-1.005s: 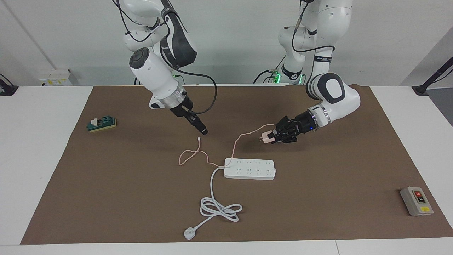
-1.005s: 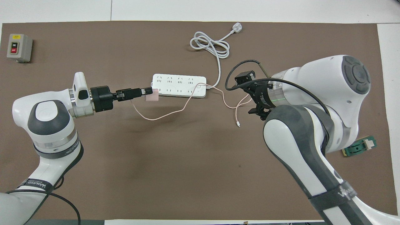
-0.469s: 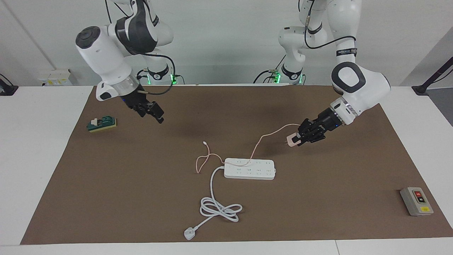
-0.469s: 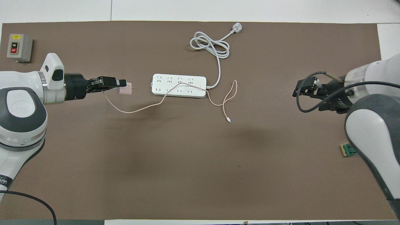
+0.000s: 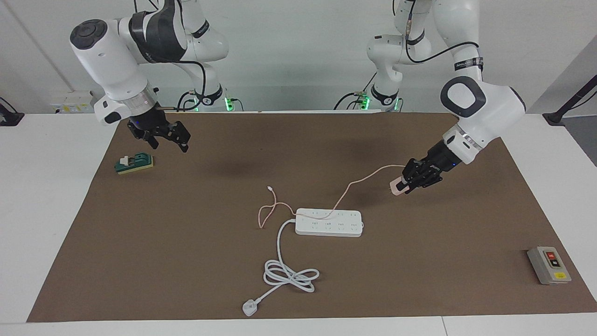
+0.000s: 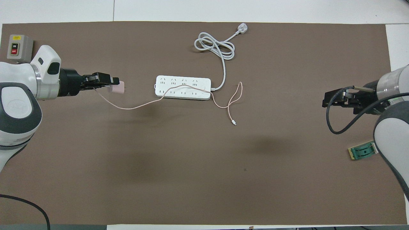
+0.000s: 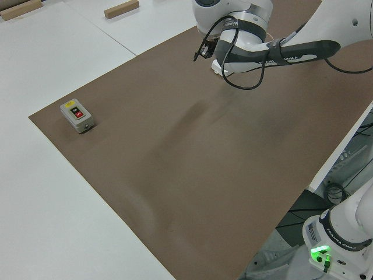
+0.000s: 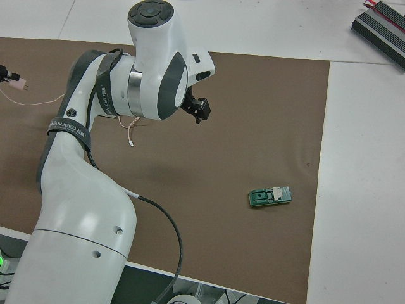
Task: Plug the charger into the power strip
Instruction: 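Pull the charger back with the left gripper while the right gripper retracts, then rotate the charger with the left gripper to face the power strip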
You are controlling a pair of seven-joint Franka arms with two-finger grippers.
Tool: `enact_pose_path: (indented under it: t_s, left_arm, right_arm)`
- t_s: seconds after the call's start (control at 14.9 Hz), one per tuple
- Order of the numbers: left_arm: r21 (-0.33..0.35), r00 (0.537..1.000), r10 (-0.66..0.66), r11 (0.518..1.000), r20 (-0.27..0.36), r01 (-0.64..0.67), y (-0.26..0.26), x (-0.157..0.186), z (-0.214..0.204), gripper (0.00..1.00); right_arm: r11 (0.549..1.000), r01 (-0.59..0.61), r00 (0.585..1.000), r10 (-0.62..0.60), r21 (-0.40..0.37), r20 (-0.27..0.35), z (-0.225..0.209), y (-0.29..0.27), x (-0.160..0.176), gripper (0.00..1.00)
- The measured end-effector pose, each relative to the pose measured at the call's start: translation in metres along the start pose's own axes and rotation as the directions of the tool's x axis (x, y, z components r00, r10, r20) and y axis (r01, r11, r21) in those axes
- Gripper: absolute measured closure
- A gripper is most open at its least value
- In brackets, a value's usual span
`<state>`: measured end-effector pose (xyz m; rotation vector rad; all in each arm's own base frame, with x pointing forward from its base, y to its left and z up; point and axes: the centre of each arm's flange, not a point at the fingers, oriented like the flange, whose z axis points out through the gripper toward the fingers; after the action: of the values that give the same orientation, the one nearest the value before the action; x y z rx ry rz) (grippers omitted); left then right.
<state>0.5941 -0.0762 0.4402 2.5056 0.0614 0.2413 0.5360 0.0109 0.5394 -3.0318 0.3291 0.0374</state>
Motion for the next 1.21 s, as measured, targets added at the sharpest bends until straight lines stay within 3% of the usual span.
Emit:
enact_pose_path:
  t_s: [0.6, 0.94, 1.21]
  left_arm:
    - [0.126, 0.999, -0.007, 0.992, -0.051, 0.014, -0.008, 0.012, -0.003, 0.69]
    - [0.324, 0.997, -0.014, 0.945, -0.076, 0.038, 0.011, 0.029, -0.030, 0.69]
    - [0.339, 0.986, -0.129, 0.927, -0.105, 0.158, 0.021, 0.033, -0.041, 0.69]
  right_arm:
    - [0.988, 0.154, 0.988, -0.154, 0.007, -0.005, -0.031, 0.036, 0.002, 0.00]
    - [0.984, 0.179, 0.984, -0.179, 0.005, -0.005, -0.035, 0.036, 0.005, 0.00]
    - [0.985, 0.175, 0.985, -0.175, 0.000, 0.013, -0.034, 0.040, 0.014, 0.00]
